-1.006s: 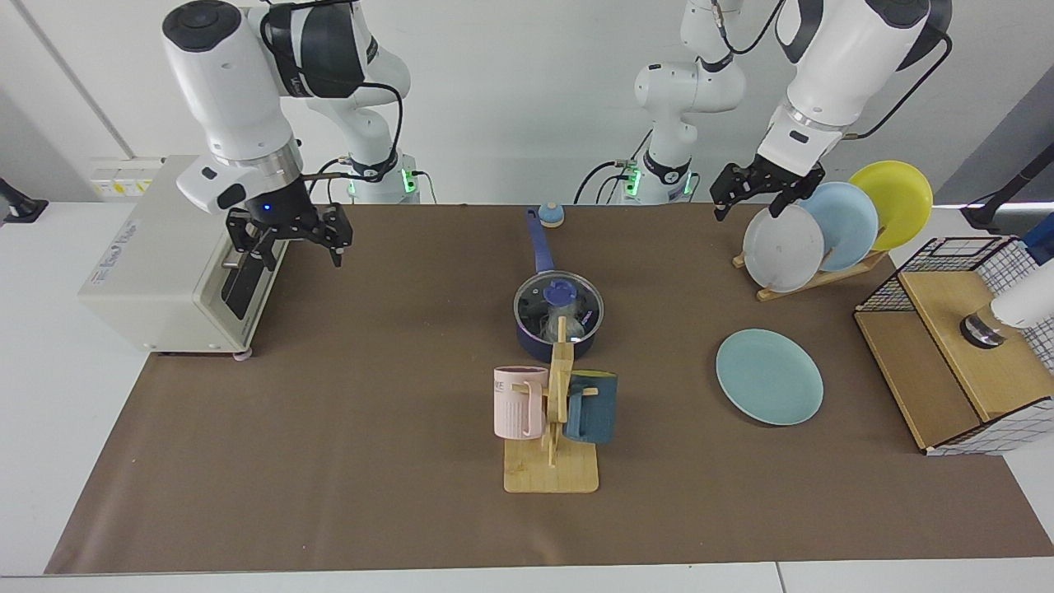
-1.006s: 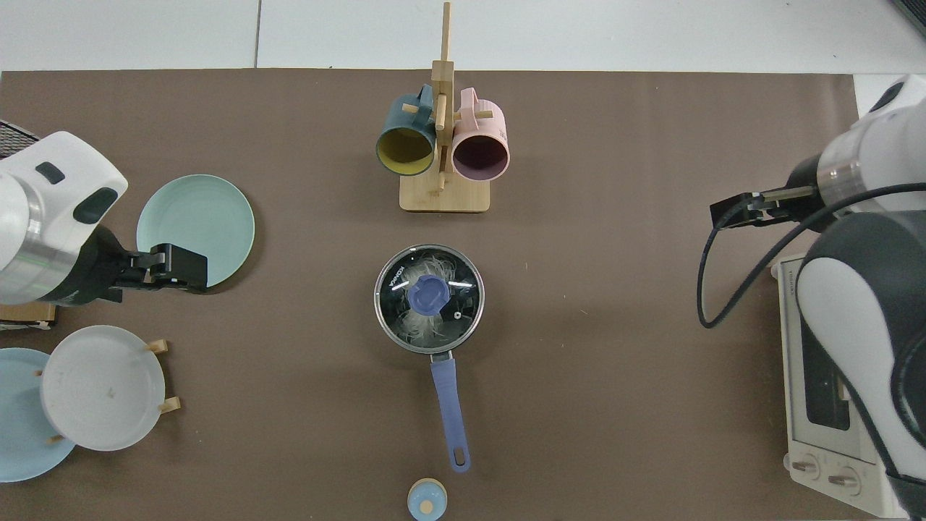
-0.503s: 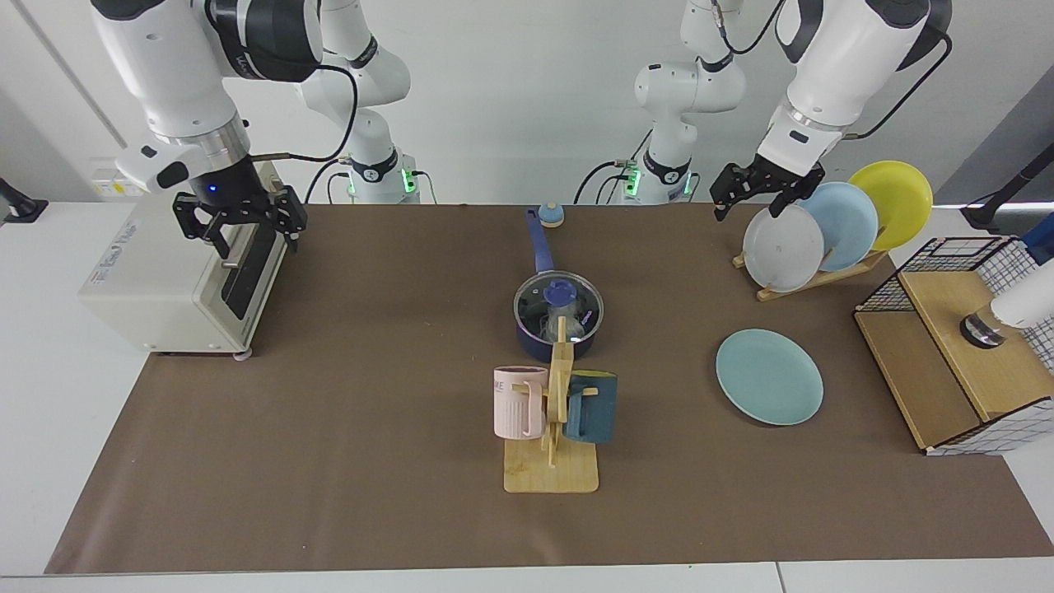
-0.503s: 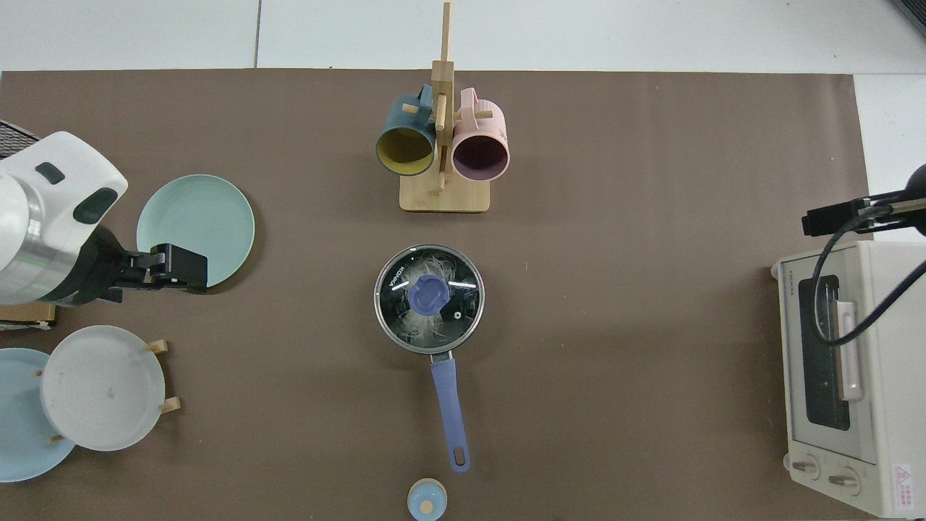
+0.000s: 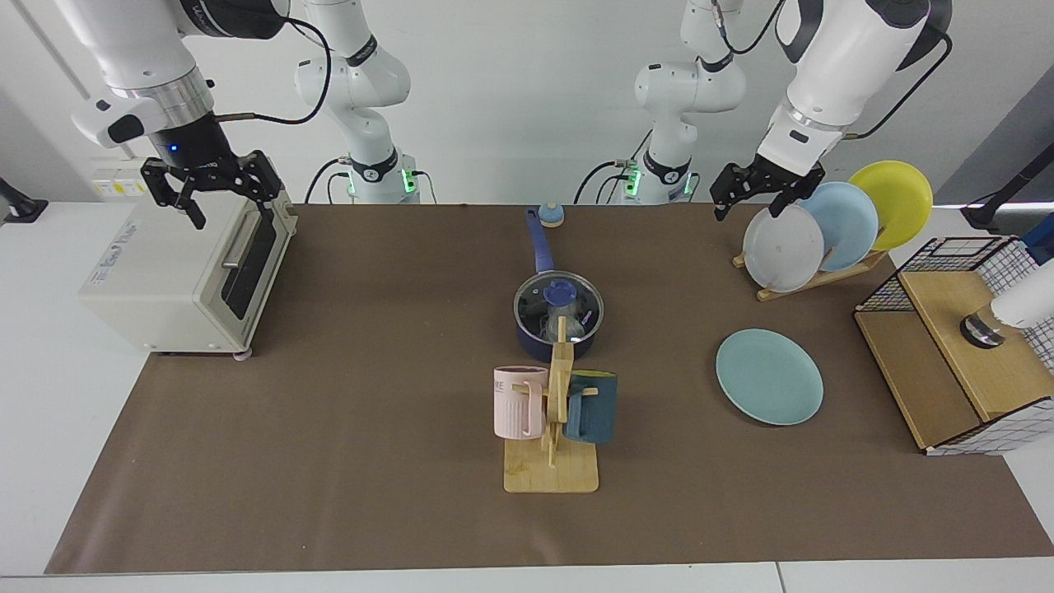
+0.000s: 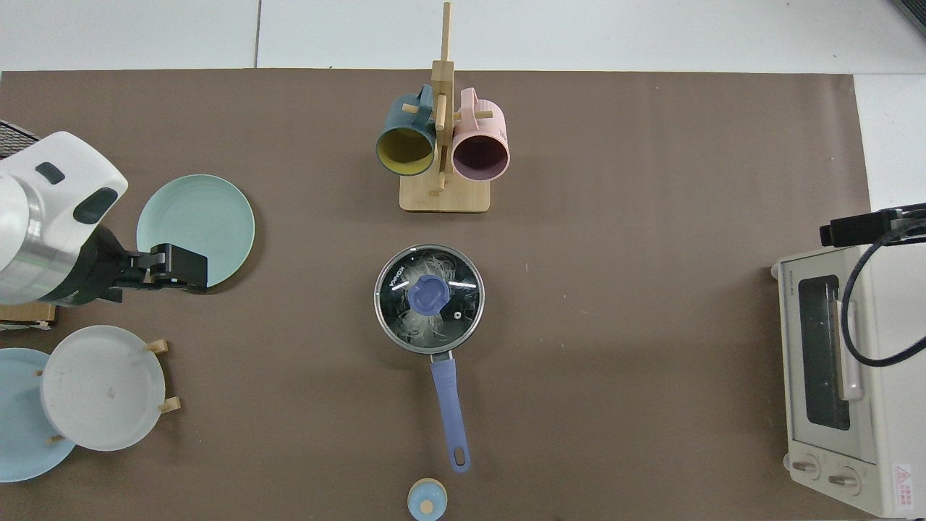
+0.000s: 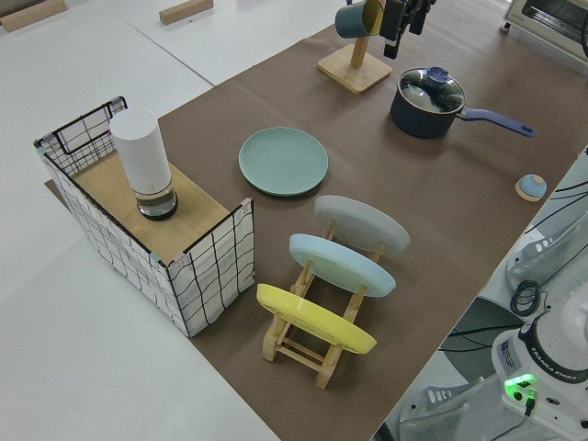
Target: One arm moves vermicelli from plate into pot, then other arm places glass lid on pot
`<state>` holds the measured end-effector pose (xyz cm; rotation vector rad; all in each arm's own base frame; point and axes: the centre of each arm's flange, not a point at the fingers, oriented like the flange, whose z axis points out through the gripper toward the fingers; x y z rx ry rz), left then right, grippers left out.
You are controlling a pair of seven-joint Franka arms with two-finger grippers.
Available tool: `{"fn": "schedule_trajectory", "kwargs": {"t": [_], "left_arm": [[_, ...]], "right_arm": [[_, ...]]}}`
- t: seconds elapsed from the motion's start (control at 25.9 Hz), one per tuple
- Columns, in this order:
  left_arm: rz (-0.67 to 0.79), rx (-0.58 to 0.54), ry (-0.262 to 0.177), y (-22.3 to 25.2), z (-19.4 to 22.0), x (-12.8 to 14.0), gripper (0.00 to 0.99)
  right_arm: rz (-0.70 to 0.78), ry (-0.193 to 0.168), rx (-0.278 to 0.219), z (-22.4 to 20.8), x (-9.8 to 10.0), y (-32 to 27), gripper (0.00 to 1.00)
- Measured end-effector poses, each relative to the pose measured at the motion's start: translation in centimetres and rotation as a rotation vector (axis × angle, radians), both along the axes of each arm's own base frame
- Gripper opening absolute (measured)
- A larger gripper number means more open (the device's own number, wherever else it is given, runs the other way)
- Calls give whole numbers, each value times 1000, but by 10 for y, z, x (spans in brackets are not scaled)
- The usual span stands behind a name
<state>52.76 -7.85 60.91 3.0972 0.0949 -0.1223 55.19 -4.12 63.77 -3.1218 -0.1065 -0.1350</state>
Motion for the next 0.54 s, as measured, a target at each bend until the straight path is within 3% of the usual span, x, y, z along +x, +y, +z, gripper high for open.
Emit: {"fn": "schedule_trajectory", "kwargs": {"t": [0.54], "left_arm": [[0, 0, 0, 0, 0, 0, 991]], "right_arm": [[15, 47, -44, -4, -4, 4, 1000]]}}
